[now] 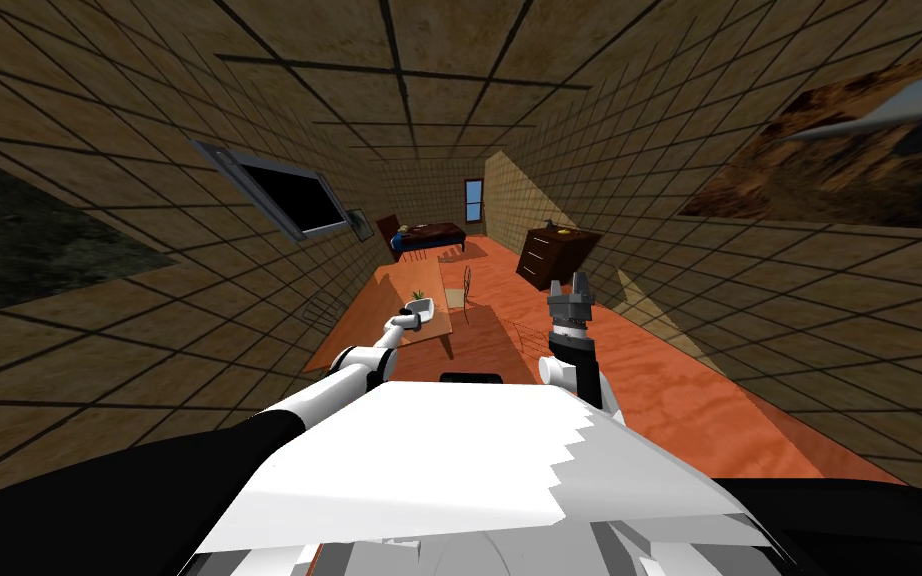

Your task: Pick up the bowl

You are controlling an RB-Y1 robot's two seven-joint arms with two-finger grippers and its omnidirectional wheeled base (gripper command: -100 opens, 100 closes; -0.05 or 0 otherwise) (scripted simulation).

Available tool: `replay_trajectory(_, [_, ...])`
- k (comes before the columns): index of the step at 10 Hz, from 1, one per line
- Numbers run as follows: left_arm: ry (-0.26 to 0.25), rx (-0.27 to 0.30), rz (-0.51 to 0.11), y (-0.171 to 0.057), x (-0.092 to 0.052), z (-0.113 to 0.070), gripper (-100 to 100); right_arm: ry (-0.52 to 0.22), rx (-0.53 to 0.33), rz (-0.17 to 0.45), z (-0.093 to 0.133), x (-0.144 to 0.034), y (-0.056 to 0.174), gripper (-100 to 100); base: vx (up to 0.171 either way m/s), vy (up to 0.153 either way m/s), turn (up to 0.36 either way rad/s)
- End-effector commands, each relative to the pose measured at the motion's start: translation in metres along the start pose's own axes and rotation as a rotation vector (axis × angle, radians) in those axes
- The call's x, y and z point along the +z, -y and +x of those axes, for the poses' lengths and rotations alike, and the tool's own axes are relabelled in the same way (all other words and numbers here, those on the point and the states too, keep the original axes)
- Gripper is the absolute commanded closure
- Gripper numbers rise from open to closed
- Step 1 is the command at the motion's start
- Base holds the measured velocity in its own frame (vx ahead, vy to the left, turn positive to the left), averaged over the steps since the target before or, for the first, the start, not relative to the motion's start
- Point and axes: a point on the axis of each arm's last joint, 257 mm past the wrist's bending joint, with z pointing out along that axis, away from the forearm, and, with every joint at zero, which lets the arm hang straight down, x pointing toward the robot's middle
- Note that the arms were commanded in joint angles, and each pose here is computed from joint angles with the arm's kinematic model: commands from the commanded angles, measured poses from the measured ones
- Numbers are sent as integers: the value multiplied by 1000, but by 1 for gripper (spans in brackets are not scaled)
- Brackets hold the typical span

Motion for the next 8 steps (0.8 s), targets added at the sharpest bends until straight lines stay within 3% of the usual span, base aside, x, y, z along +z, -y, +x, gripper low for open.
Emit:
replay_trajectory(1, [-11, 18, -54, -32, 3, 11, 100, 0, 0, 0, 0, 0, 0, 0, 52, 21, 27])
replay_trajectory(2, [-26, 23, 7, -9, -4, 17, 100, 0, 0, 0, 0, 0, 0, 0, 49, 19, 28])
replay_trajectory(3, [-27, 32, -45, -42, -3, 22, 100, 0, 0, 0, 0, 0, 0, 0, 64, 27, 31])
replay_trajectory(4, [-39, 36, 5, -20, -9, 27, 100, 0, 0, 0, 0, 0, 0, 0, 52, 23, 34])
replay_trajectory(5, [-33, 40, -64, -58, -7, 30, 100, 0, 0, 0, 0, 0, 0, 0, 78, 24, 21])
replay_trajectory(7, [-37, 40, -35, -49, -11, 30, 100, 0, 0, 0, 0, 0, 0, 0, 39, 15, 10])
replay_trajectory(8, [-45, 42, -1, -34, -16, 34, 100, 0, 0, 0, 0, 0, 0, 0, -9, 0, 4])
